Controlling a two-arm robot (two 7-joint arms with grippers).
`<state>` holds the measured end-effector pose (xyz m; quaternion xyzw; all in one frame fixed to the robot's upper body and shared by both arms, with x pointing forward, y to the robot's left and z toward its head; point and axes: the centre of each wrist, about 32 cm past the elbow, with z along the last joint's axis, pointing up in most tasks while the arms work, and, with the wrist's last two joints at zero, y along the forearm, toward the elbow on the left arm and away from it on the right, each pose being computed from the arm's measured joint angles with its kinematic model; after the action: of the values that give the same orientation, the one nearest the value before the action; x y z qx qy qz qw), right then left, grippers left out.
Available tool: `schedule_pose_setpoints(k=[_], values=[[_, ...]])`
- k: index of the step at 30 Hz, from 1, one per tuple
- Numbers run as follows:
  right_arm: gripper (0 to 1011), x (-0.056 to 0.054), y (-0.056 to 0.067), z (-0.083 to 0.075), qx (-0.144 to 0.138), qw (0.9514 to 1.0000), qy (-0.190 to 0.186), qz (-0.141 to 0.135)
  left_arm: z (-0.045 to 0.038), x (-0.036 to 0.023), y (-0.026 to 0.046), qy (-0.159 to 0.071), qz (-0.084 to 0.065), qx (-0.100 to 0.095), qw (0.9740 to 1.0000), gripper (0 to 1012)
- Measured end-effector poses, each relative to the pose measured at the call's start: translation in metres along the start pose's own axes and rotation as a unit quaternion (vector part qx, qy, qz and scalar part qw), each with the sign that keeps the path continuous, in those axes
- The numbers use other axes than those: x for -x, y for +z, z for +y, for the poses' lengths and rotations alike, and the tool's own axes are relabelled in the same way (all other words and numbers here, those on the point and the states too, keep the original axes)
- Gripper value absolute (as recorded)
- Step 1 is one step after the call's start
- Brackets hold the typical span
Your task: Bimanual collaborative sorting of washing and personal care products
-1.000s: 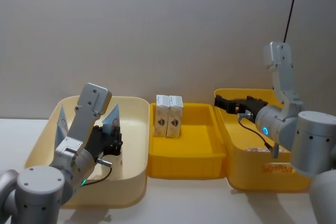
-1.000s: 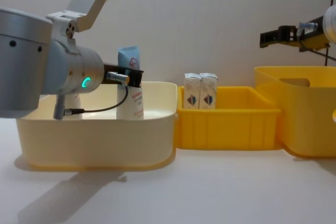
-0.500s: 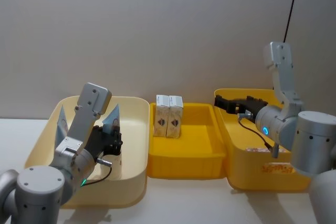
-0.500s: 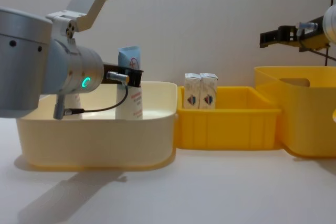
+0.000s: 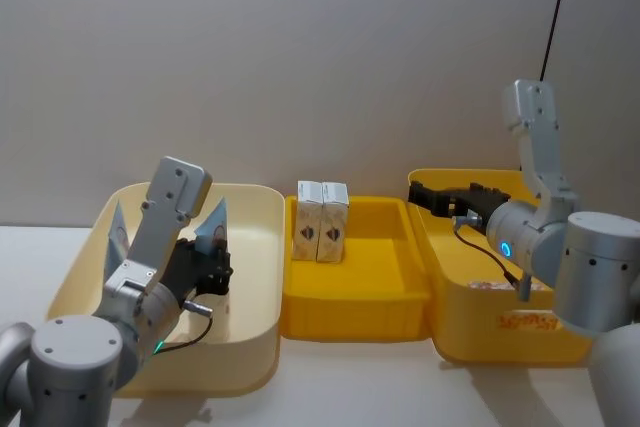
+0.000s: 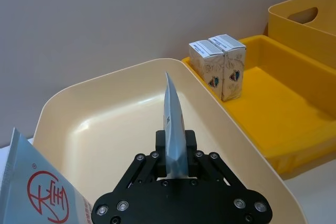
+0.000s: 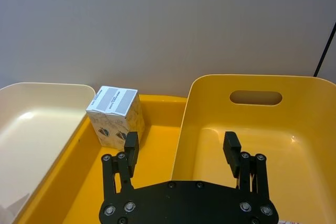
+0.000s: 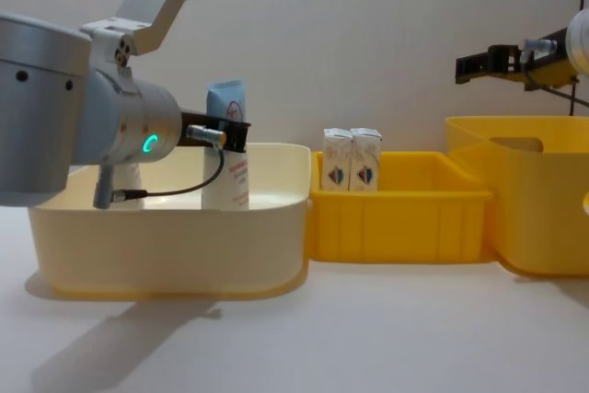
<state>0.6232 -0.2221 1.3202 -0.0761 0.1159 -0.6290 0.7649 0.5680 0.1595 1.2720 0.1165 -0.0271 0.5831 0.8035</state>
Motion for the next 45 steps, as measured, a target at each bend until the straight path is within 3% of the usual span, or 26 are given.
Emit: schedule_pose_setpoints(k=[7,13,17,20,23,24,25,26,28,29,33,40,45], values=[[1001,0.0,0.0,0.0,0.0,1.0,0.0,0.0,0.0003,-0.0024,0.0061,0.004,0.004,0.023,0.9997,194],[1001,0.0,0.0,0.0,0.0,1.0,0.0,0.0,0.001,-0.0061,0.0197,0.008,0.008,0.057,0.9983,195],[1001,0.0,0.0,0.0,0.0,1.0,0.0,0.0,0.0011,-0.0102,0.032,0.01,0.008,0.083,0.9965,195],[1001,0.001,0.002,0.001,-0.003,1.0,0.003,-0.006,0.0006,-0.0155,0.0468,0.011,0.008,0.11,0.9938,194],[1001,0.002,0.003,0.001,-0.006,0.9999,0.007,-0.014,-0.0001,-0.0189,0.0567,0.01,0.007,0.127,0.9919,195],[1001,0.003,0.004,0.002,-0.009,0.9997,0.011,-0.021,-0.0006,-0.0214,0.0649,0.009,0.005,0.139,0.9902,195],[1001,0.003,0.005,0.002,-0.01,0.9996,0.013,-0.025,-0.0007,-0.0224,0.0669,0.008,0.005,0.143,0.9897,195],[1001,0.003,0.006,0.002,-0.013,0.9993,0.017,-0.032,-0.0017,-0.0254,0.0741,0.007,0.005,0.154,0.988,194],[1001,0.004,0.006,0.003,-0.016,0.9989,0.022,-0.039,-0.0026,-0.0277,0.0797,0.005,0.004,0.163,0.9867,195],[1001,0.005,0.007,0.003,-0.019,0.9983,0.029,-0.047,-0.0037,-0.0301,0.0858,0.003,0.004,0.171,0.9852,194],[1001,0.006,0.01,0.004,-0.024,0.9966,0.047,-0.064,-0.006,-0.0351,0.0962,-0.002,0.005,0.186,0.9825,194],[1001,0.007,0.013,0.004,-0.027,0.9921,0.082,-0.09,-0.0098,-0.0409,0.1065,-0.014,0.014,0.202,0.9792,194],[1001,0.008,0.016,0.005,-0.025,0.9855,0.121,-0.116,-0.0112,-0.0426,0.1074,-0.02,0.019,0.203,0.9787,194]])
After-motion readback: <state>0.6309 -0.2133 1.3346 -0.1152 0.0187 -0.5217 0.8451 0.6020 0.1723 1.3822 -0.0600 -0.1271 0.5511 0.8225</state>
